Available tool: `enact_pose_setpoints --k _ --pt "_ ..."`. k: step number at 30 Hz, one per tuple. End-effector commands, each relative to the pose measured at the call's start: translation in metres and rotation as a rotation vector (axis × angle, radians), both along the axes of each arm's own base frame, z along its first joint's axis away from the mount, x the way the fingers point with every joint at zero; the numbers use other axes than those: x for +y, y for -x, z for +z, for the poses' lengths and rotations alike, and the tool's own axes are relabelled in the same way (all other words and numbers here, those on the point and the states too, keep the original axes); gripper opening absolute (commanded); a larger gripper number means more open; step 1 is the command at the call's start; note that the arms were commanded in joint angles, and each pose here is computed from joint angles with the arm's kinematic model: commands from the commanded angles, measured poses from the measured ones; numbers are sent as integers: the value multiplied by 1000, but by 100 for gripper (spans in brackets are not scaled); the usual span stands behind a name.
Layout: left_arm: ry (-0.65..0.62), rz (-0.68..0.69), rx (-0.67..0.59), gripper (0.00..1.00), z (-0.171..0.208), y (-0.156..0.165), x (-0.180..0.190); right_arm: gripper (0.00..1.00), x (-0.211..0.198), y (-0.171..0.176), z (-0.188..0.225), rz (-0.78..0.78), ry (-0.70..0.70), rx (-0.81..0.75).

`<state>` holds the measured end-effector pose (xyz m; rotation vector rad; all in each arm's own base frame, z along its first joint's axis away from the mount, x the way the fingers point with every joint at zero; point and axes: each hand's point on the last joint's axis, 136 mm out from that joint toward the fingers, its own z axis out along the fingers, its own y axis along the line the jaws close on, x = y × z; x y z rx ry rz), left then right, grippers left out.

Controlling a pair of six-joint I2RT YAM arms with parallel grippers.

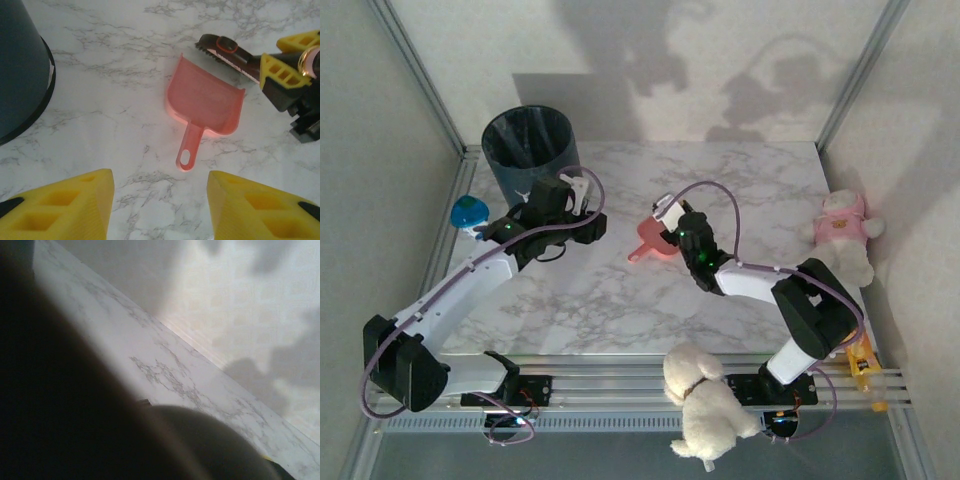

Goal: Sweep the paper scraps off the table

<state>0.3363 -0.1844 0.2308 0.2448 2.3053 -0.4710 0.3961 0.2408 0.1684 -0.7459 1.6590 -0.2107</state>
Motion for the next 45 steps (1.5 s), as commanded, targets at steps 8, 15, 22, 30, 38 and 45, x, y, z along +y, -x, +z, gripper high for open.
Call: enact_pose_setpoints --k 8,15,22,30,38,45 --pt "11 36 -19 51 3 0 9 25 16 15 -16 63 60 -28" --pt "2 48 -11 51 -2 1 13 41 33 34 -30 154 81 25" --pt "0 57 -10 52 -4 1 15 47 34 41 -40 183 116 65" --pt "-13 63 -9 52 -6 2 18 52 37 53 -56 232 169 112" --pt "-19 62 -4 52 -10 2 19 57 35 58 -71 247 227 154" --pt "-32 62 -1 52 -13 3 21 63 33 61 -86 257 279 188"
